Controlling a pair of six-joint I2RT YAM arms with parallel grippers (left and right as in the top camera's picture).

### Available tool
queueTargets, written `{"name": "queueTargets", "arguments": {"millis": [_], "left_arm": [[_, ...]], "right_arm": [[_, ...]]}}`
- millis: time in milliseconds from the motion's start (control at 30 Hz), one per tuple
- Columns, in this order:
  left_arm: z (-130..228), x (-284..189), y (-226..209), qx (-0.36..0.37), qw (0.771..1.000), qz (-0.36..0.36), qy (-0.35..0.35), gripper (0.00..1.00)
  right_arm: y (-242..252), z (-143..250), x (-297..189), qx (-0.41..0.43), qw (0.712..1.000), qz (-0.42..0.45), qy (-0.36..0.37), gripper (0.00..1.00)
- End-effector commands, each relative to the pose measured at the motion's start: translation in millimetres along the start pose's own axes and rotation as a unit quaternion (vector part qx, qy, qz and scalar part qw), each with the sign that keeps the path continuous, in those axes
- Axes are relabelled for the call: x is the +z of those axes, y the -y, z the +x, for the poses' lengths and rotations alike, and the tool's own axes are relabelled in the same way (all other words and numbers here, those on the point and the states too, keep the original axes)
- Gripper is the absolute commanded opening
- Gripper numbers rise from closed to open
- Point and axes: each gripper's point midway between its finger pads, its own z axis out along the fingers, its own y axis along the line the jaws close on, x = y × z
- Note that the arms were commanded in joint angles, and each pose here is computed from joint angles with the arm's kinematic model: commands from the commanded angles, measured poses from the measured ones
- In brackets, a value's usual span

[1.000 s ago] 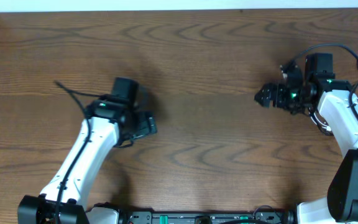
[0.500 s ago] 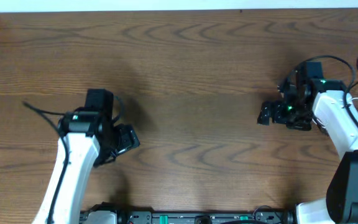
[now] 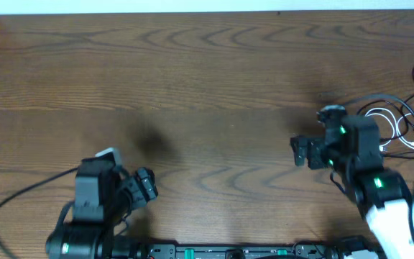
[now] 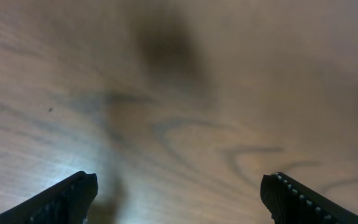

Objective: Untangle cables

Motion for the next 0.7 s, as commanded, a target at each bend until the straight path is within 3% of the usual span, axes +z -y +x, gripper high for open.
{"name": "queueTargets", "arguments": {"millis": [0, 667], "left_arm": [[-2.4, -19.6, 5.9, -0.04, 0.997, 0.039, 0.054, 0.99], [-2.1, -25.9, 6.3, -0.04, 0.996, 0.049, 0.07, 0.99]], "right_arm": [[10.7, 2.6, -23.1, 0.015, 0.998, 0.032, 0.06, 0.99], [9.3, 68.9, -37.4, 0.025, 0.998, 0.024, -0.045, 0.99]]}}
